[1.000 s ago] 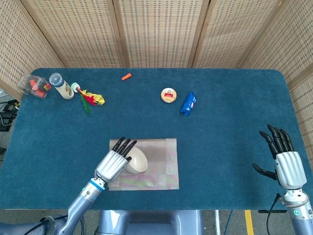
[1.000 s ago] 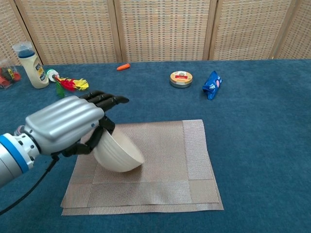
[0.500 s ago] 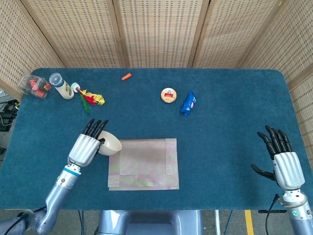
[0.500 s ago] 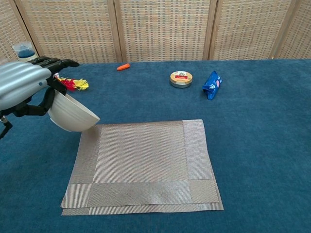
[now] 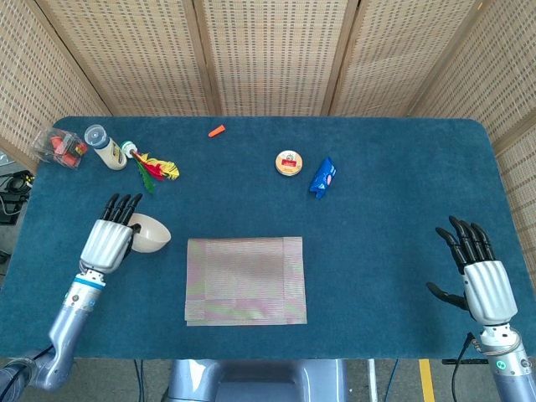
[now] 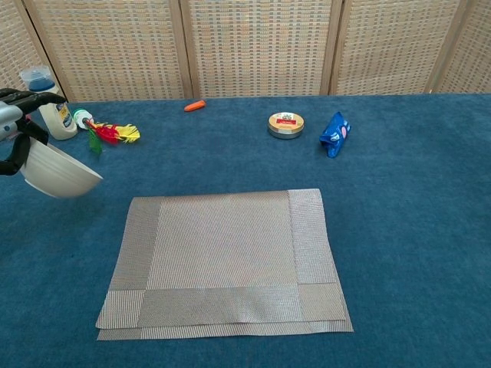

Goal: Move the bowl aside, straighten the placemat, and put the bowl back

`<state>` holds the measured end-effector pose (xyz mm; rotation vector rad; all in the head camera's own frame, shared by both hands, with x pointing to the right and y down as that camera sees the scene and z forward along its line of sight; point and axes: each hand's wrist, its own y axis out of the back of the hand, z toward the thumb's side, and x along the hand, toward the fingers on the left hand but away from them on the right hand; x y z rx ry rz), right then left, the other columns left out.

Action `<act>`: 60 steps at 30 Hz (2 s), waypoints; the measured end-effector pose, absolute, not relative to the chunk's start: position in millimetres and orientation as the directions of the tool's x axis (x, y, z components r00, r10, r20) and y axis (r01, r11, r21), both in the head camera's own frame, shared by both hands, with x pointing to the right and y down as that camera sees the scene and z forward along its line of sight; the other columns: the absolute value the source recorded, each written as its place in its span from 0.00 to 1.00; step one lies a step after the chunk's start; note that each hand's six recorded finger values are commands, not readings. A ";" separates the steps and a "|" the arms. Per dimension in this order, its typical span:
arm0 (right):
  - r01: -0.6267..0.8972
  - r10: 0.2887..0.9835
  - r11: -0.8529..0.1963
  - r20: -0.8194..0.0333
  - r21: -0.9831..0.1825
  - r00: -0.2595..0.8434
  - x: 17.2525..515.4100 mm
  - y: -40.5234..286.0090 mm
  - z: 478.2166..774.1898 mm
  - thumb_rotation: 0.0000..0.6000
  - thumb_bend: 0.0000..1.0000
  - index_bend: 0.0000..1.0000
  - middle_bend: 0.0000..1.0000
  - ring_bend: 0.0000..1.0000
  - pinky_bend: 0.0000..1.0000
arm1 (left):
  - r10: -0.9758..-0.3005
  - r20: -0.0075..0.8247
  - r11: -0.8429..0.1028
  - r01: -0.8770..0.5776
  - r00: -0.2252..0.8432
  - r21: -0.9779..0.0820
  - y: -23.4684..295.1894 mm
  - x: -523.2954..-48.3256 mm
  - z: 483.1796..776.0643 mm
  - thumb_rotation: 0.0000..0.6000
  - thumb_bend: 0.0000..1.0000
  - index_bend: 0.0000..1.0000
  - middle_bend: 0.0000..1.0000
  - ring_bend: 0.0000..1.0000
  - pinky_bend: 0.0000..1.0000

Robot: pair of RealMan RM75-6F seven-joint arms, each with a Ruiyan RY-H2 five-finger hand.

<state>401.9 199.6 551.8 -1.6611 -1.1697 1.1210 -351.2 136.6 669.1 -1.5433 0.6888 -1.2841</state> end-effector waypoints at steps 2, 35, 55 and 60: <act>0.253 0.960 -0.257 -0.215 -0.933 0.182 401.5 199.7 552.4 1.00 0.13 0.15 0.00 0.00 0.00 | -0.881 0.390 -0.358 0.161 0.270 -0.920 133.6 -359.2 670.8 1.00 0.73 0.73 0.00 0.00 0.00; 0.241 0.955 -0.270 -0.227 -0.932 0.193 397.9 201.0 557.1 1.00 0.13 0.16 0.00 0.00 0.00 | -0.845 0.494 -0.453 0.217 0.204 -0.865 164.1 -441.1 670.4 1.00 0.13 0.23 0.00 0.00 0.00; 0.234 0.954 -0.273 -0.231 -0.933 0.193 395.9 202.3 557.6 1.00 0.13 0.16 0.00 0.00 0.00 | -0.848 0.372 -0.396 0.015 0.377 -0.918 212.4 -378.4 623.1 1.00 0.14 0.44 0.00 0.00 0.00; 0.240 0.954 -0.273 -0.229 -0.932 0.194 396.3 202.2 556.3 1.00 0.13 0.16 0.00 0.00 0.00 | -0.821 0.377 -0.412 0.012 0.430 -0.911 228.3 -346.1 631.7 1.00 0.16 0.48 0.00 0.00 0.00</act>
